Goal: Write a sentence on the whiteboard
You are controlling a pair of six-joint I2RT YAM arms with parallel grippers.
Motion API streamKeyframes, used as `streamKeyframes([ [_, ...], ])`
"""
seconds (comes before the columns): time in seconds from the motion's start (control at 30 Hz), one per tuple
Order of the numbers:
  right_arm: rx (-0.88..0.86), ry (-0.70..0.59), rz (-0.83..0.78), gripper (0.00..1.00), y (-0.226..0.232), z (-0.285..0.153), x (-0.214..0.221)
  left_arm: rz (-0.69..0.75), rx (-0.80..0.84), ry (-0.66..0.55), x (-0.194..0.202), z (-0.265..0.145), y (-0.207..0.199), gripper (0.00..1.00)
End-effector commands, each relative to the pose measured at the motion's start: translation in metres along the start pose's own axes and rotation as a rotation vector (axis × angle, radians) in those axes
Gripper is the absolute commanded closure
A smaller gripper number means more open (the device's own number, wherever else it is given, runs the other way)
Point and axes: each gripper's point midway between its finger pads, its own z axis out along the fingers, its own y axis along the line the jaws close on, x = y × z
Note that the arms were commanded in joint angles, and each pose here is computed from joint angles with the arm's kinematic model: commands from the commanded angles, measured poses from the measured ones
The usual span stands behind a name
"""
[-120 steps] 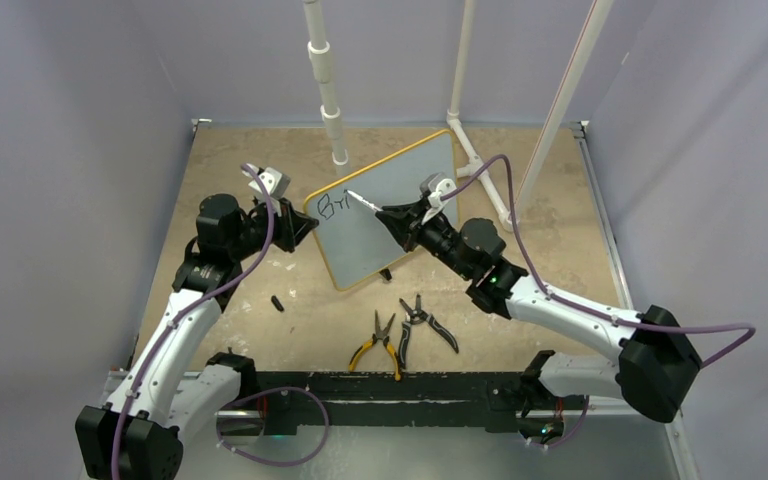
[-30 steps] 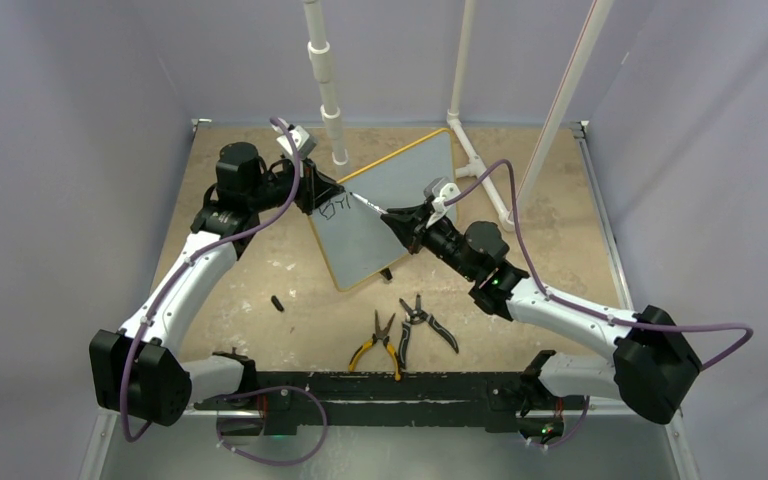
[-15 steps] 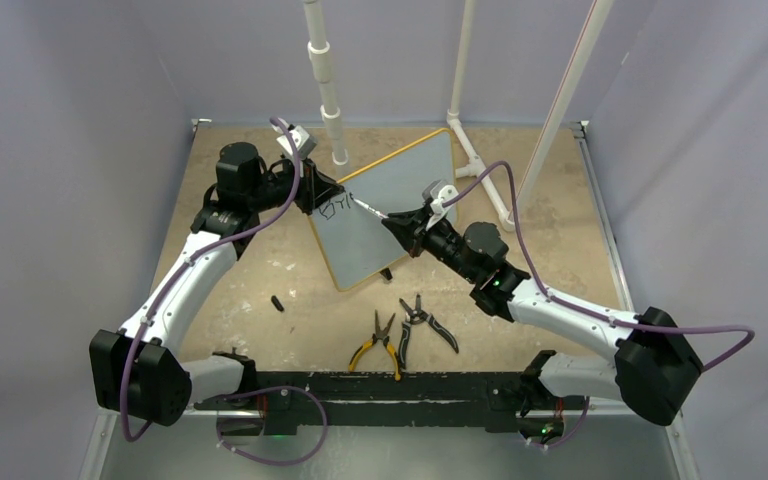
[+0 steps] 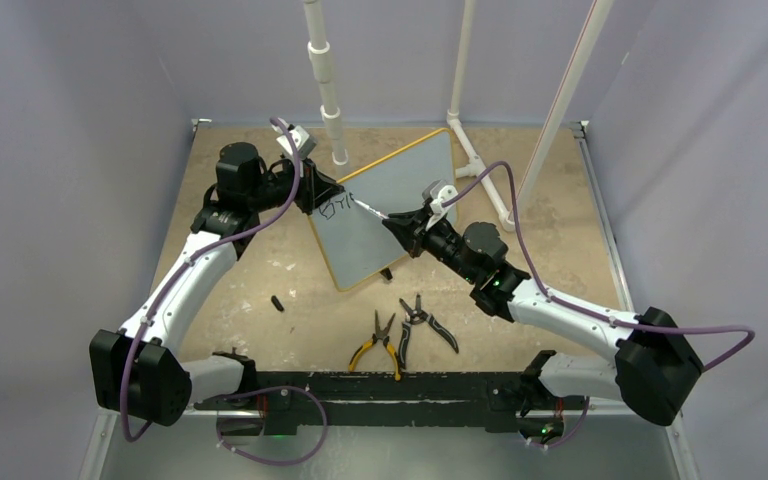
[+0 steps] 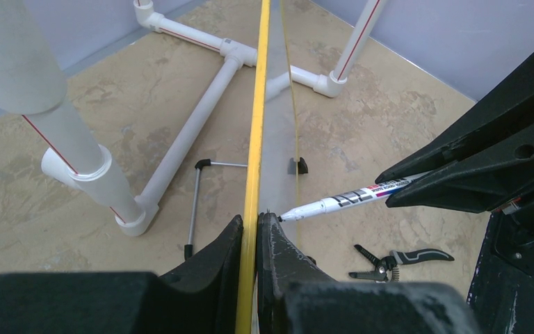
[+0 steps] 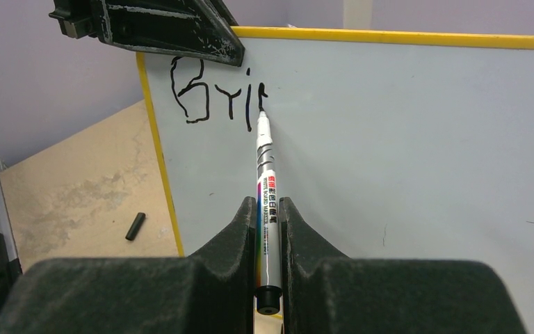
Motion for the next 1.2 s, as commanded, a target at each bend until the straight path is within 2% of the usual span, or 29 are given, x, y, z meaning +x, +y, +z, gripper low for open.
streamKeyframes([
  [0.0, 0.084, -0.017, -0.011, 1.0, -0.016, -0.002, -0.01, 0.075, -0.049, -0.069, -0.02, -0.002, 0.009, 1.0],
  [0.73, 0.058, -0.101, -0.028, 1.0, -0.011, 0.01, -0.04, 0.074, -0.047, -0.073, -0.02, -0.002, 0.008, 1.0],
  [1.17, 0.059, -0.046, -0.01, 1.0, -0.011, 0.004, -0.021, 0.073, -0.046, -0.074, -0.02, -0.002, 0.008, 1.0],
])
